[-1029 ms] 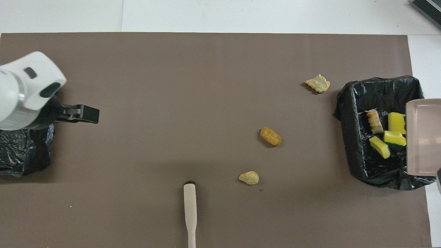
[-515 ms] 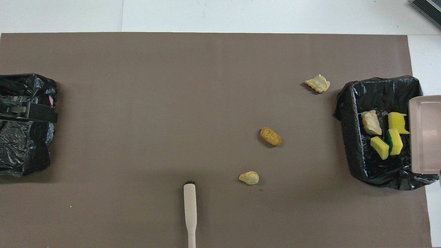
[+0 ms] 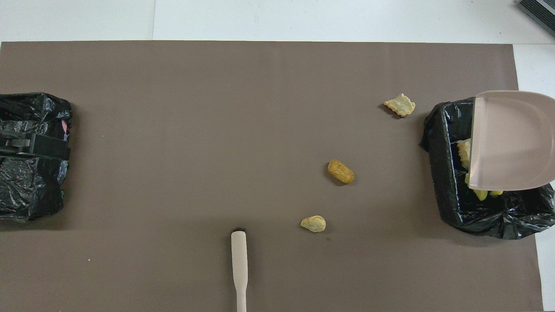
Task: Sweep and dump trash in bin
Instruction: 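Bring the empty dustpan back to the table center with the right gripper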
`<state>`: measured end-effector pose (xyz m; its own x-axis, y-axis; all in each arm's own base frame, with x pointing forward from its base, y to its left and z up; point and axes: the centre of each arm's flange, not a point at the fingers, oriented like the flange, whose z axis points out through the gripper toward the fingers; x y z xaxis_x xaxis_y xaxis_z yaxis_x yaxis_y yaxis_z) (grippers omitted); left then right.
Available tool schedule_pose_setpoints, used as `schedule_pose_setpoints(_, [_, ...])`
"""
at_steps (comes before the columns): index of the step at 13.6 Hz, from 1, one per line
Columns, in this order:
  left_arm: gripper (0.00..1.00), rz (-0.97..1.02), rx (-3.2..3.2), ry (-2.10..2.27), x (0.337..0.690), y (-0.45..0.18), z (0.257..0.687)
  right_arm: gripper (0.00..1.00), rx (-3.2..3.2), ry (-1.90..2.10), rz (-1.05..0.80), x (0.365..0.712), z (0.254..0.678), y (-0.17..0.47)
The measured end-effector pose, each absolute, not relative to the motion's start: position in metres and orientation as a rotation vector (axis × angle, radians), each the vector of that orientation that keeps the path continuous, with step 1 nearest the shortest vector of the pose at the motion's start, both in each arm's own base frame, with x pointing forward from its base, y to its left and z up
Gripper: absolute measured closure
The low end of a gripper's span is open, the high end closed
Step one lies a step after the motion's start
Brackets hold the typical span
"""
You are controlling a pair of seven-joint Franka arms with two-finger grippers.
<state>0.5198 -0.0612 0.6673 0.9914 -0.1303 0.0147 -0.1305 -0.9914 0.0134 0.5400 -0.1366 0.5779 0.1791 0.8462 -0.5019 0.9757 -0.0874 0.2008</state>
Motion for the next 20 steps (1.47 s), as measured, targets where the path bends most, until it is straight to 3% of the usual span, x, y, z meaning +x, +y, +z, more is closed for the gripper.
schedule_pose_setpoints(8, [0.0, 0.015, 3.12, -0.222, 0.518, -0.058, 0.669, 0.68, 2.578, 1.205, -0.018, 0.561, 0.543, -0.047])
schedule_pose_setpoints(20, [0.0, -0.03, 3.115, -0.213, 0.532, -0.052, 0.674, 0.68, 3.02, 0.357, 0.028, 0.54, 0.473, 0.256])
